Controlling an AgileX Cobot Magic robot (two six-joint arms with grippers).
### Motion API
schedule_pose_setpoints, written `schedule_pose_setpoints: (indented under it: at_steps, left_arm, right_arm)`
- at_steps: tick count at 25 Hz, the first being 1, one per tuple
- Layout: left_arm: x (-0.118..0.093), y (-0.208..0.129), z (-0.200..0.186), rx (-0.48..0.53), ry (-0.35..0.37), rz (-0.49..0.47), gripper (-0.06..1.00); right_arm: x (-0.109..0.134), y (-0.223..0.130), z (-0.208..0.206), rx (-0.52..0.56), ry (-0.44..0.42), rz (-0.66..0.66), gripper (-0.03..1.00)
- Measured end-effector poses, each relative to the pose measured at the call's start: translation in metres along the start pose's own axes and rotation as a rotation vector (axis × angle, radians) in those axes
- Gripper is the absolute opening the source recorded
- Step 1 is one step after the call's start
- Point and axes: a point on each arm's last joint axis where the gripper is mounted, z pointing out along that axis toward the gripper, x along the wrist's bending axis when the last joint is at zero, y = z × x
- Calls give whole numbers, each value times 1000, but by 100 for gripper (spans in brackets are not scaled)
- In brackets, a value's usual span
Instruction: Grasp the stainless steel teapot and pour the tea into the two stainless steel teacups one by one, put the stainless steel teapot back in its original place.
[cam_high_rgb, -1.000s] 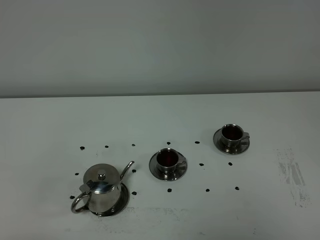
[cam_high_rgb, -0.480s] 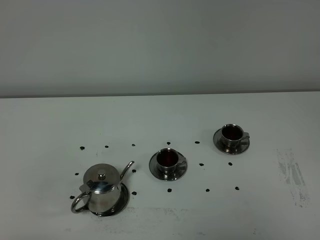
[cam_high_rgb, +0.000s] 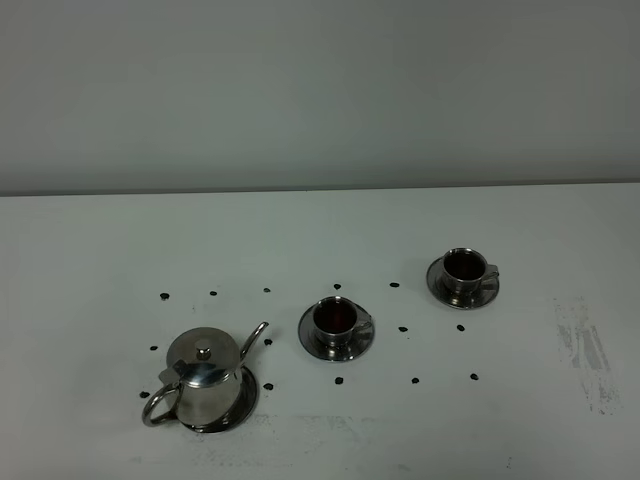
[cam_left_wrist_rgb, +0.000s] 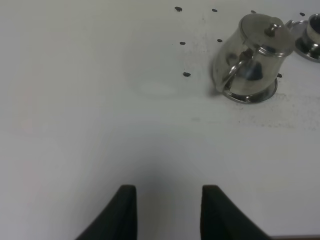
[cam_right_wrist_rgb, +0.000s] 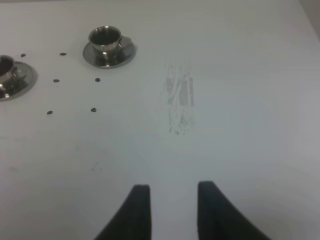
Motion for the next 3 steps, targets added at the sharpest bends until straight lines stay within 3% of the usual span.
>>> schedule_pose_setpoints:
  at_steps: [3]
  left_arm:
    - [0, 0, 0, 0, 0, 0, 34]
  right_arm:
    - [0, 0, 0, 0, 0, 0, 23]
